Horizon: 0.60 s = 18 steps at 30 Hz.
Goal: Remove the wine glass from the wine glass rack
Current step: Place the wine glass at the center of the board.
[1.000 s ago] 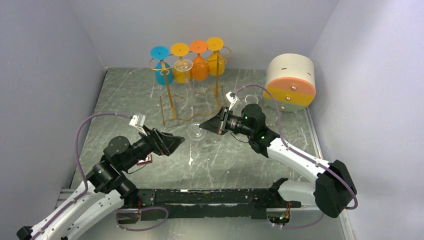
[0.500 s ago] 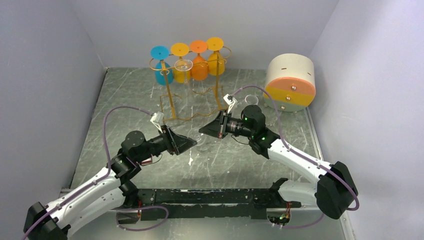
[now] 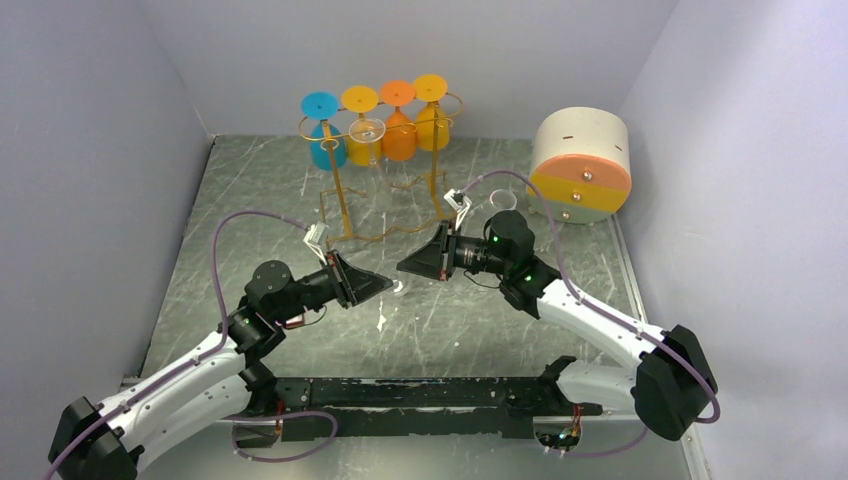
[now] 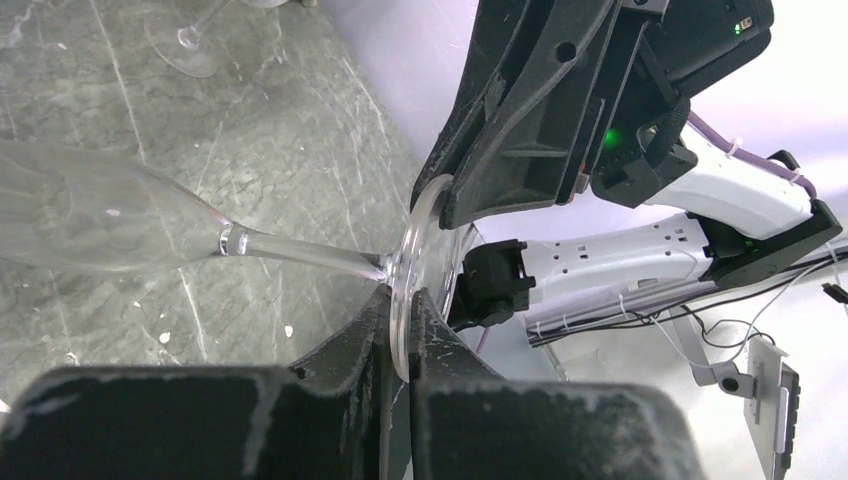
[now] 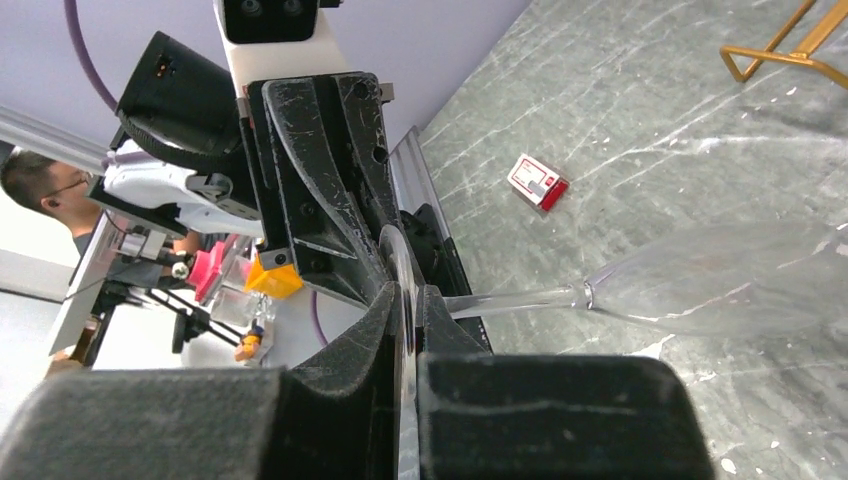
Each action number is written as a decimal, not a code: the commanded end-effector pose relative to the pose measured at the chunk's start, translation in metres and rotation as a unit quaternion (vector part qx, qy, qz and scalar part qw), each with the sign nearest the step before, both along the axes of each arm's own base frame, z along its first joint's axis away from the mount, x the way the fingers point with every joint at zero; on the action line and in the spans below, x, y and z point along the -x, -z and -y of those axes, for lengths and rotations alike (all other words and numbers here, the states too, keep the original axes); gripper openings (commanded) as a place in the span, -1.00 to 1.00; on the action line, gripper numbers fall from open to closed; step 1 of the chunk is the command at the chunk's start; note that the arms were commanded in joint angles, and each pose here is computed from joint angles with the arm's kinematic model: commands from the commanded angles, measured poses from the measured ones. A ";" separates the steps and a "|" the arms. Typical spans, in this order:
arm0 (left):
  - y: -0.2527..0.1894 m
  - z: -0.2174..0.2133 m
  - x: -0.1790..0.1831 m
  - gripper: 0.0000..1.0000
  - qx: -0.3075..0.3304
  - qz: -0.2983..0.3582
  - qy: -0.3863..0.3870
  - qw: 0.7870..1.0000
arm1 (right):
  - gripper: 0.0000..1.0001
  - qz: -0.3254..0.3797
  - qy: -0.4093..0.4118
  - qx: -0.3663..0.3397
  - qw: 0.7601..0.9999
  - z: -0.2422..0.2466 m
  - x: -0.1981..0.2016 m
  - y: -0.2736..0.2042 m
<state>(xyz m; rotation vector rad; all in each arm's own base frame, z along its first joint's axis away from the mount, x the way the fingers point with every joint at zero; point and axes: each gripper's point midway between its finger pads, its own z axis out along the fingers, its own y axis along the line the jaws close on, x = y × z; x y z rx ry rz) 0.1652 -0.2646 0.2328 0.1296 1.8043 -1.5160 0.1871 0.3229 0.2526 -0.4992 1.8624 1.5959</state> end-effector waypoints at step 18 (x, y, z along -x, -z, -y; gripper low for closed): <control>-0.014 -0.013 0.025 -0.86 -0.066 0.187 0.050 0.979 | 0.03 0.053 0.235 0.101 0.965 0.059 -0.051 0.009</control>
